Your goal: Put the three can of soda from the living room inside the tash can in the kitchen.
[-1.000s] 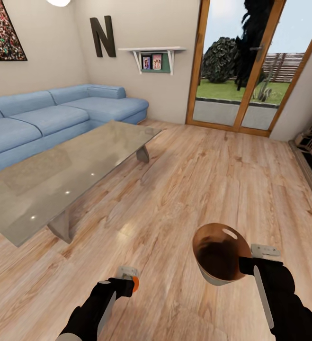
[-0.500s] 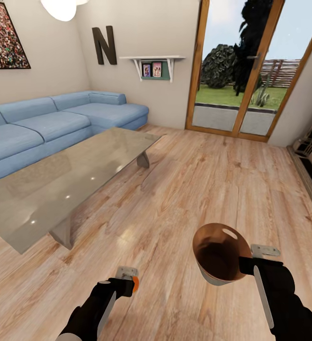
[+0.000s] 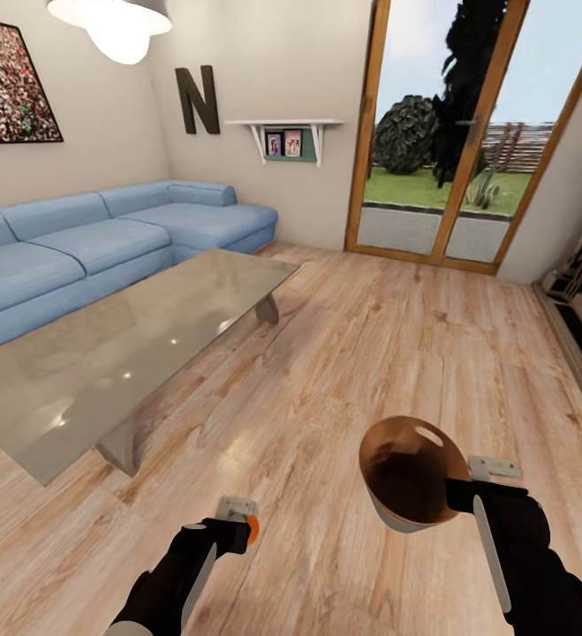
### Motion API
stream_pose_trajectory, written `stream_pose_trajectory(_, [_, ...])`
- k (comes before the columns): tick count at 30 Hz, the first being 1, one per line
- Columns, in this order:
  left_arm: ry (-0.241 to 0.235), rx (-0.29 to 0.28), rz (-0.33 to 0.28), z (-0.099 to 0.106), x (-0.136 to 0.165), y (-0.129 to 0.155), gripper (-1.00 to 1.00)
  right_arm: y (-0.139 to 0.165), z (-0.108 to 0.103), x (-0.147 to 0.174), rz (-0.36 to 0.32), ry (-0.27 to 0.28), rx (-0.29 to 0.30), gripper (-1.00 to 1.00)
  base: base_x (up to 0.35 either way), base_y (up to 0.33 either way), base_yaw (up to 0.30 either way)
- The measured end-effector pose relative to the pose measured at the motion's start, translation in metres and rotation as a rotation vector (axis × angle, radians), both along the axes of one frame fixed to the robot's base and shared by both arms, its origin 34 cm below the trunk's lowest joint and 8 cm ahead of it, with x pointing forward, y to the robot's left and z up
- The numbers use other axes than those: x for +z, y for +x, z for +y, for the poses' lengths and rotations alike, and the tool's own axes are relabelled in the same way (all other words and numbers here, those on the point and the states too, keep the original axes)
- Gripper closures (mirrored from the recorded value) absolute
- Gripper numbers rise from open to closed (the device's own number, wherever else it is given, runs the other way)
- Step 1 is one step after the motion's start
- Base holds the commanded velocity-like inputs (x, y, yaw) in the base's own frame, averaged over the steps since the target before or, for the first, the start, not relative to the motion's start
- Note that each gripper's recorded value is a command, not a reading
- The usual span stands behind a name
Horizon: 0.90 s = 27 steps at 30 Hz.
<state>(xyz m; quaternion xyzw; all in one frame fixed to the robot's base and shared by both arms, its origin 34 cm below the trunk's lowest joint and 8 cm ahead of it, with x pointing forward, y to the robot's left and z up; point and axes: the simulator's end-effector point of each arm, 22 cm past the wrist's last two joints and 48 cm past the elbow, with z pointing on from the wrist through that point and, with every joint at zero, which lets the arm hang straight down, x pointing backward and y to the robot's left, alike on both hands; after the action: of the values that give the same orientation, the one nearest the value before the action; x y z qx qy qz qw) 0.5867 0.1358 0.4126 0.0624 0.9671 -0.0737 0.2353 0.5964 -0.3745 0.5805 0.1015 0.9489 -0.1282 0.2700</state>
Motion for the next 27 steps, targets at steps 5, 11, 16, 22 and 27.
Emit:
stream_pose_trajectory(5, [0.0,0.0,-0.008,0.0,0.014,0.004,1.0,0.003,0.0,0.014,-0.008,0.0,0.0,1.0,0.0,0.0,0.0])
stream_pose_trajectory(11, [0.0,0.0,-0.017,0.0,0.031,0.008,1.0,0.005,0.0,0.031,-0.017,0.0,0.0,1.0,0.0,0.0,0.0])
stream_pose_trajectory(16, [0.0,0.0,-0.025,0.0,0.045,0.012,1.0,0.008,0.0,0.045,-0.025,0.0,0.0,1.0,0.0,0.0,0.0])
stream_pose_trajectory(22, [0.001,0.0,-0.035,0.0,0.061,0.016,1.0,0.01,0.005,0.06,-0.034,0.013,0.003,1.0,0.0,0.0,0.0])
stream_pose_trajectory(27, [0.0,0.001,-0.043,0.0,0.075,0.019,1.0,0.012,0.004,0.074,-0.041,0.008,0.003,1.0,0.0,0.0,0.0])
